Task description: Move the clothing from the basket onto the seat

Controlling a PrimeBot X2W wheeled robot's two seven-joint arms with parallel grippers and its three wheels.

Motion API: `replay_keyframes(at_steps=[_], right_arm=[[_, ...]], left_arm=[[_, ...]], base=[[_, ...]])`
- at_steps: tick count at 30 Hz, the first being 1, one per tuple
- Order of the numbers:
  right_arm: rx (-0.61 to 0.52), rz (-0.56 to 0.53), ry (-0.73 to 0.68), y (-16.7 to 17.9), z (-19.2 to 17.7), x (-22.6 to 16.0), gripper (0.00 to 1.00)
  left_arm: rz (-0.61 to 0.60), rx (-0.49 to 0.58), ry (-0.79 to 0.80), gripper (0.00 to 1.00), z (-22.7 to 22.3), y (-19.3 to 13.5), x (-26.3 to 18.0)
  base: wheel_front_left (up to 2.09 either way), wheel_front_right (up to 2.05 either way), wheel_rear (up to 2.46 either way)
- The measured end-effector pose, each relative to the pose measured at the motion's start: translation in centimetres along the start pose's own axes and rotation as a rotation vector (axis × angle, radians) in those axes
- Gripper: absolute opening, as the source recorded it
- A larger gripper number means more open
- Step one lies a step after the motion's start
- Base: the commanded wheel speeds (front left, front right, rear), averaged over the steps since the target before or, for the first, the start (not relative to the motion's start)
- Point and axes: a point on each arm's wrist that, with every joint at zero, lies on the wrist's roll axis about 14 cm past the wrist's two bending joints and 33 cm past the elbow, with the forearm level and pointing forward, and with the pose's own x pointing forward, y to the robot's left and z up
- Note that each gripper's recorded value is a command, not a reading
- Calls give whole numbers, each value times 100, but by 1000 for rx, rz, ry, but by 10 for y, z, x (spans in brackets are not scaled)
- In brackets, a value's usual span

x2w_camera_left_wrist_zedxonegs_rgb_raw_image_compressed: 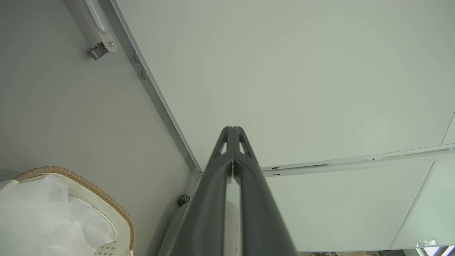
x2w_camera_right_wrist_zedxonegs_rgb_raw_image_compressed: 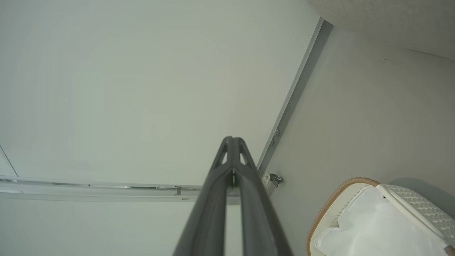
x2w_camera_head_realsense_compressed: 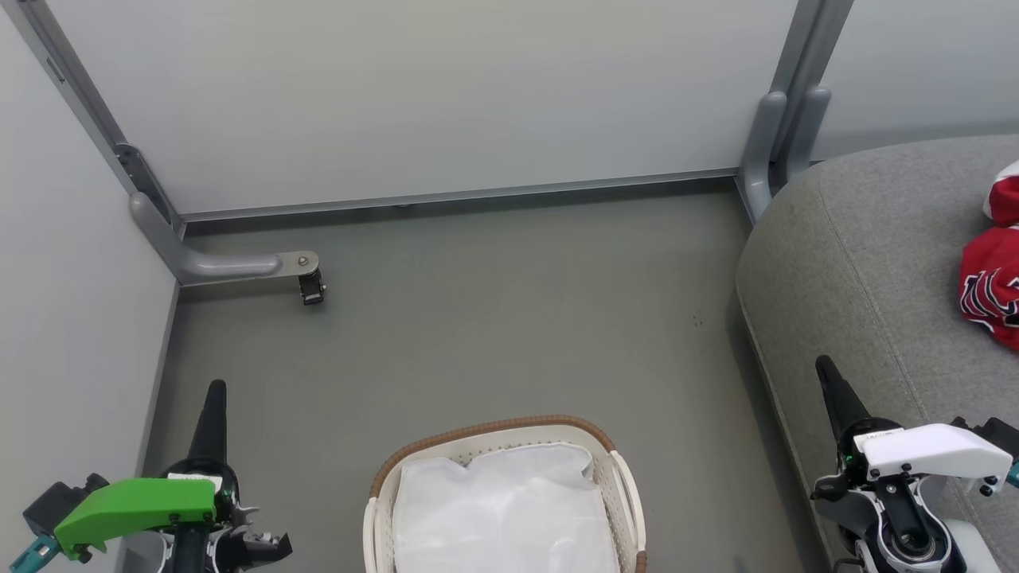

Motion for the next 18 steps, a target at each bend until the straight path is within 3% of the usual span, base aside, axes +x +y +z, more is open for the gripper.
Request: replay_keyframes(at_steps=[18], right_arm=[[128, 33, -3, 8, 5, -3, 0]], left_arm=[[-38, -129, 6, 0, 3, -10, 0]], base=[[0, 0, 0]])
